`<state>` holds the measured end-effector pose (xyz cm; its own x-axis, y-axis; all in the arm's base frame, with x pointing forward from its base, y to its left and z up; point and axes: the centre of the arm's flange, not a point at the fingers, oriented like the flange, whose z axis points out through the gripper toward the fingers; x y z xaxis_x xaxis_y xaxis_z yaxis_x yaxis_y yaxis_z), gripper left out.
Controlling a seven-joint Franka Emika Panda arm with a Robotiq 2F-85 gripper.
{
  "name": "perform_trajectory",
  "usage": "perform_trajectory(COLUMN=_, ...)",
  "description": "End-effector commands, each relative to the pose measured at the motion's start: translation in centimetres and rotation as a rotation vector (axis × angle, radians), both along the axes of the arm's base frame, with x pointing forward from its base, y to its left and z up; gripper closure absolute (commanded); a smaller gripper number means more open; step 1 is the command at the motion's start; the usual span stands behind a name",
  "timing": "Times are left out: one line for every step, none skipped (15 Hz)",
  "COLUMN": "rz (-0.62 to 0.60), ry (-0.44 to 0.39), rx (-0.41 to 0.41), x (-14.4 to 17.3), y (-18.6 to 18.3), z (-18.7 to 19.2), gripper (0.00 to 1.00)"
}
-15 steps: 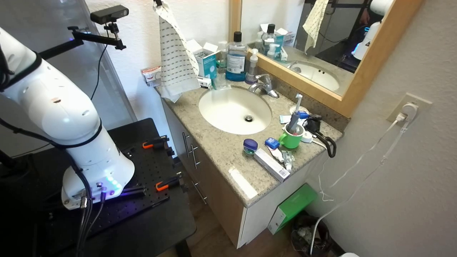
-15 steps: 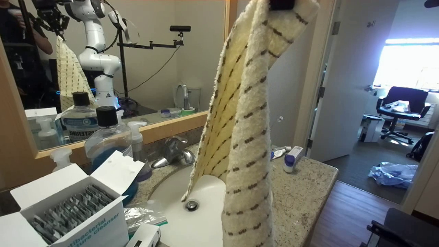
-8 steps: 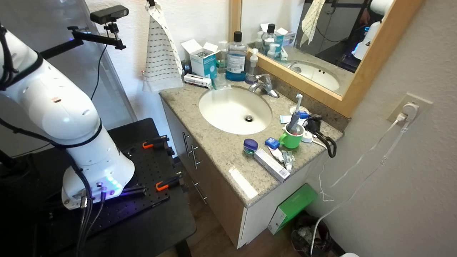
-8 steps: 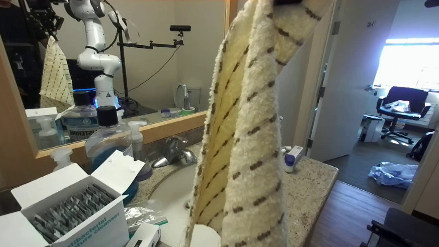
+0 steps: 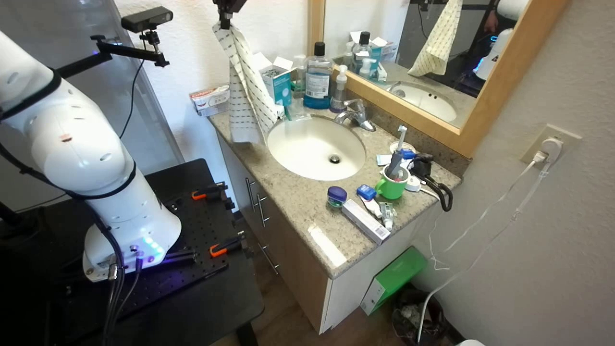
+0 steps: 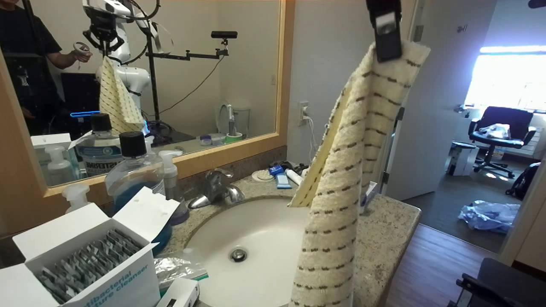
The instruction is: Put the white towel on the left side of the counter
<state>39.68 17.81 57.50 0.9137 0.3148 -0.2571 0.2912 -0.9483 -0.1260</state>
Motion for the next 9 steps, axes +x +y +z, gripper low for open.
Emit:
perform_trajectory(rz=-0.119, ry=0.139, rx=0.099, x=0.9, y=-5.1, z=-3.8, gripper=0.99)
perform_trajectory(rz=-0.16, ry=0.164, rx=0.118, x=1.3, y=-6.1, z=-4.8, gripper=0.99)
perform_trajectory(rz=-0.184, ry=0.19, rx=0.138, x=1.3, y=-7.0, z=-5.7, gripper=0.99)
perform_trajectory(rz=-0.204, ry=0.209, rx=0.155, x=1.4, y=-7.7, z=-6.4, gripper=0.99)
perform_trajectory(rz=-0.223, ry=0.221, rx=0.17, x=1.4, y=-8.0, z=-6.9, gripper=0.99)
perform_trajectory(rz=-0.235, ry=0.231, rx=0.18, x=1.5, y=-8.2, z=-7.2, gripper=0.99)
perform_trajectory(rz=-0.245, ry=0.24, rx=0.19, x=1.5, y=-8.2, z=-7.4, gripper=0.99)
perform_trajectory(rz=-0.249, ry=0.246, rx=0.2, x=1.6, y=-8.2, z=-7.6, gripper=0.99)
perform_trajectory(rz=-0.245, ry=0.252, rx=0.211, x=1.8, y=-7.9, z=-7.8, gripper=0.99)
